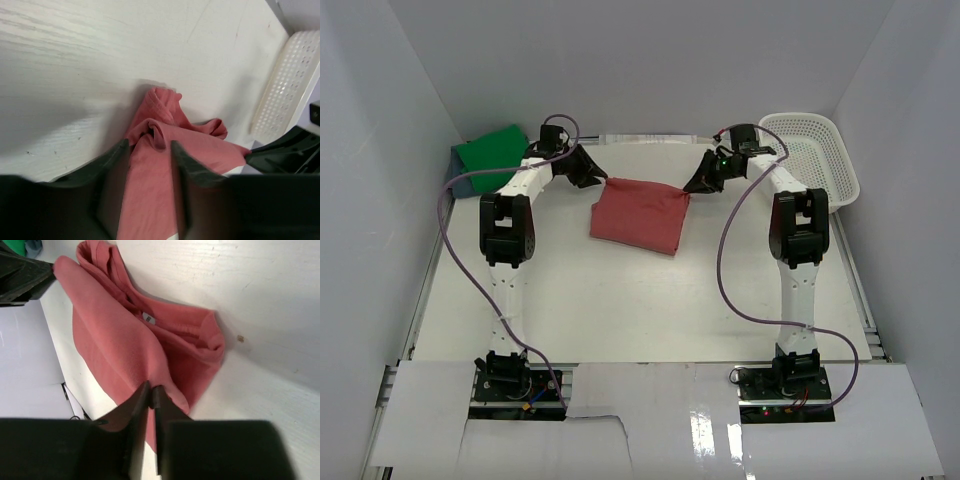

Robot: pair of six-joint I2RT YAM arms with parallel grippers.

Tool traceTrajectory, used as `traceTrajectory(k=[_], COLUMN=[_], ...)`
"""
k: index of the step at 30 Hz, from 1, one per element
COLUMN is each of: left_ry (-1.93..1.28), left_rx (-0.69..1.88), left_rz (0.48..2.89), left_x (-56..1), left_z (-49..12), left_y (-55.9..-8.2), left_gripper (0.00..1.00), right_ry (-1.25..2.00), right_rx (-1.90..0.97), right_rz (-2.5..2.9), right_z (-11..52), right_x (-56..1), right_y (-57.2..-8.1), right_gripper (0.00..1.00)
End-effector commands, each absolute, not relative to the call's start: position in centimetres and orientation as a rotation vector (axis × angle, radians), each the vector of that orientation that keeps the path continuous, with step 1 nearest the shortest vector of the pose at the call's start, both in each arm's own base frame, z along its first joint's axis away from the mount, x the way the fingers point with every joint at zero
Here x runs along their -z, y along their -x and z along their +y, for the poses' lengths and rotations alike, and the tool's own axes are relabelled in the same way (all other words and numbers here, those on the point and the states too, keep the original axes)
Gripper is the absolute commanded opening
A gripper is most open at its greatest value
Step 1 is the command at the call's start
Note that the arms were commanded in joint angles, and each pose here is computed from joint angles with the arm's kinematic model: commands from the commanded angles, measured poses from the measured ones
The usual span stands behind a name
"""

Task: Fold and stack the t-shirts
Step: Fold the long partially folded tshirt into a neat square, then smooth out wrinkles on the folded tshirt

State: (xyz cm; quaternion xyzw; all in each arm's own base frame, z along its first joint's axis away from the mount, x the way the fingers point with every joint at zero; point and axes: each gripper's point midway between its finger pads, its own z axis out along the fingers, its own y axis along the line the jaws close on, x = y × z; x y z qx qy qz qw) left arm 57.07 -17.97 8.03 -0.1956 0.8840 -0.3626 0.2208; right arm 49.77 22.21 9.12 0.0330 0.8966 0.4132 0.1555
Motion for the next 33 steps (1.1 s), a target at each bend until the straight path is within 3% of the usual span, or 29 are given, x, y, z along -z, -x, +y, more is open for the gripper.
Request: traceTrajectory(k=[1,3,4,6,9,16,20,22,23,26,27,29,31,33], left_ry=[0.512,0.514,0.513,0.507,0.483,0.348,0.241,0.182,0.153,0.065,0.064,0.036,0.0,-0.029], left_rx=[1.013,1.015,1.016,1.009,1.011,0.964,1.074,1.155,1.195,1.386,1.441,1.537,1.56,1.559], left_rz=[2.386,2.362,2.349,2.307,2.224,2.095,2.08,2.07,2.051,2.01,2.03,2.043,2.047,2.043], left_x=[-9.5,-9.8,-10.3,-11.4,-14.7,-21.7,-21.6,-22.2,-21.7,-21.7,-20.1,-19.7,-19.0,-18.7], left_z=[-17.7,-17.7,-17.7,-17.6,-17.5,-16.8,-18.0,-18.8,-19.2,-21.0,-21.5,-22.5,-23.4,-24.0], left_y=[-58.4,-58.8,-59.0,-59.6,-60.5,-59.6,-56.9,-55.5,-55.0,-53.8,-54.0,-53.7,-54.3,-54.6], left_gripper=[0.53,0.61,0.65,0.66,0.66,0.67,0.65,0.61,0.57,0.33,0.18,0.09,0.1,0.17], right_ry=[-0.069,-0.066,-0.064,-0.059,-0.057,0.002,0.066,0.087,0.129,0.171,0.187,0.184,0.188,0.177], right_rx=[-1.214,-1.206,-1.192,-1.143,-1.09,-1.138,-1.277,-1.312,-1.344,-1.382,-1.384,-1.413,-1.44,-1.464], right_rz=[2.484,2.447,2.431,2.373,2.311,2.223,2.209,2.217,2.209,2.221,2.207,2.234,2.237,2.234], right_z=[21.8,21.6,21.4,21.0,20.5,20.8,22.5,23.3,24.4,26.2,26.7,27.8,28.7,29.1], right_x=[-9.8,-10.5,-10.8,-12.3,-14.3,-17.1,-17.4,-16.9,-17.1,-16.4,-16.8,-15.2,-14.5,-14.2], right_y=[-51.8,-52.6,-52.9,-54.1,-55.2,-52.9,-50.2,-49.3,-48.8,-48.4,-48.8,-49.2,-49.7,-50.2], right_gripper=[0.19,0.29,0.4,0.52,0.63,0.64,0.52,0.39,0.27,0.12,0.09,0.08,0.08,0.08])
